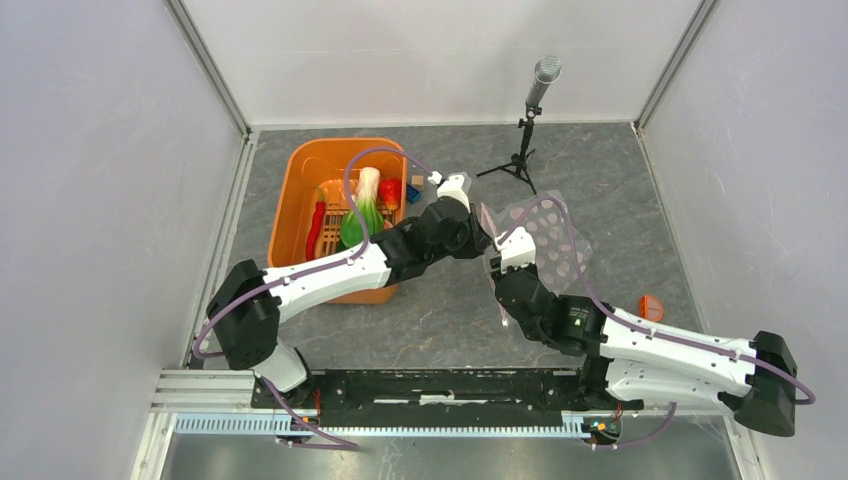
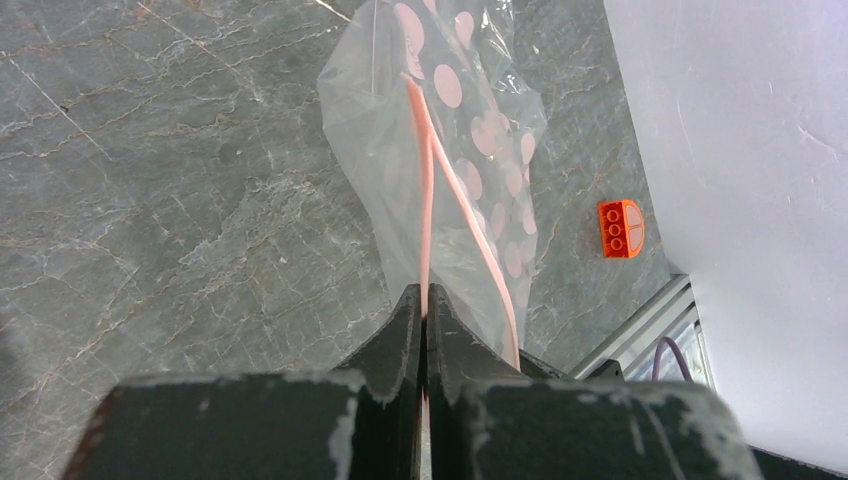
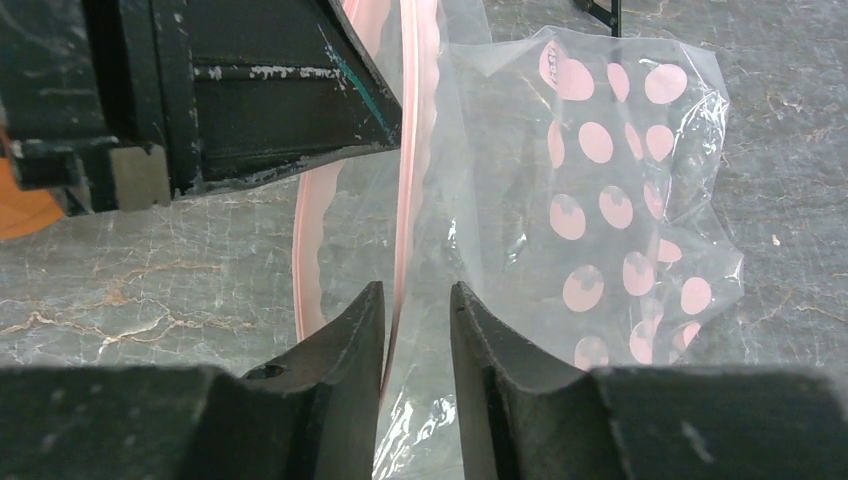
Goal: Place the food in the zip-top bag and seal the zipper
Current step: Open the zipper of the food storage bag at the center of the board.
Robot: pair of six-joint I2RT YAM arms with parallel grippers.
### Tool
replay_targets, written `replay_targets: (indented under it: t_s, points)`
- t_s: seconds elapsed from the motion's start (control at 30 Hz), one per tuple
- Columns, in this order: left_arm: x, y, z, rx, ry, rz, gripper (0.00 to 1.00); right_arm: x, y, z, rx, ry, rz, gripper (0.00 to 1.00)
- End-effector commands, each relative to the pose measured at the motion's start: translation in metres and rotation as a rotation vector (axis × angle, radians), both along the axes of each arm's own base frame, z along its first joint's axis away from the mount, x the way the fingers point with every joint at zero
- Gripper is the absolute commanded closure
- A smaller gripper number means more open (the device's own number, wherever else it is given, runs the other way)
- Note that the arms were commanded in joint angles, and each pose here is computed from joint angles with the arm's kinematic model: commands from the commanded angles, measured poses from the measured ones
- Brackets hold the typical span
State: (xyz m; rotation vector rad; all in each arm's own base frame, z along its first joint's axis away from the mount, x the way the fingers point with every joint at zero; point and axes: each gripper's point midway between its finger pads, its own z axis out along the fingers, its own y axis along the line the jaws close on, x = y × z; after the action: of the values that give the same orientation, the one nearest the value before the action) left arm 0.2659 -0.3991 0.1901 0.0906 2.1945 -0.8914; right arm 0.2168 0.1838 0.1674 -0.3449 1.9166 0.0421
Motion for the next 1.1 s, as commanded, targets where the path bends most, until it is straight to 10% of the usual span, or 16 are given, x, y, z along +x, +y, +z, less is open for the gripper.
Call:
replay_targets:
  t_s: [0.0, 0.23, 0.63, 0.93, 1.07]
  points:
    - [-0.001, 0.000, 0.021, -0.093, 0.003, 0.018, 0.98, 0.003, 0.004, 0.010, 0.061, -0.027, -0.030, 0.69]
    - [0.002, 0.013, 0.010, -0.029, -0.021, 0.037, 0.98, 0.001, -0.003, 0.029, 0.141, -0.062, -0.041, 1.00]
    - [-0.007, 0.063, -0.026, 0.227, -0.099, -0.004, 0.98, 0.008, -0.053, 0.060, 0.170, -0.168, -0.280, 1.00]
    - [-0.008, 0.066, -0.022, 0.255, -0.111, -0.025, 0.92, -0.003, 0.006, 0.083, 0.316, -0.277, 0.143, 1.00]
    - [-0.008, 0.050, -0.012, 0.217, -0.120, -0.076, 0.82, 0.007, -0.005, 0.055, 0.191, -0.174, -0.012, 1.00]
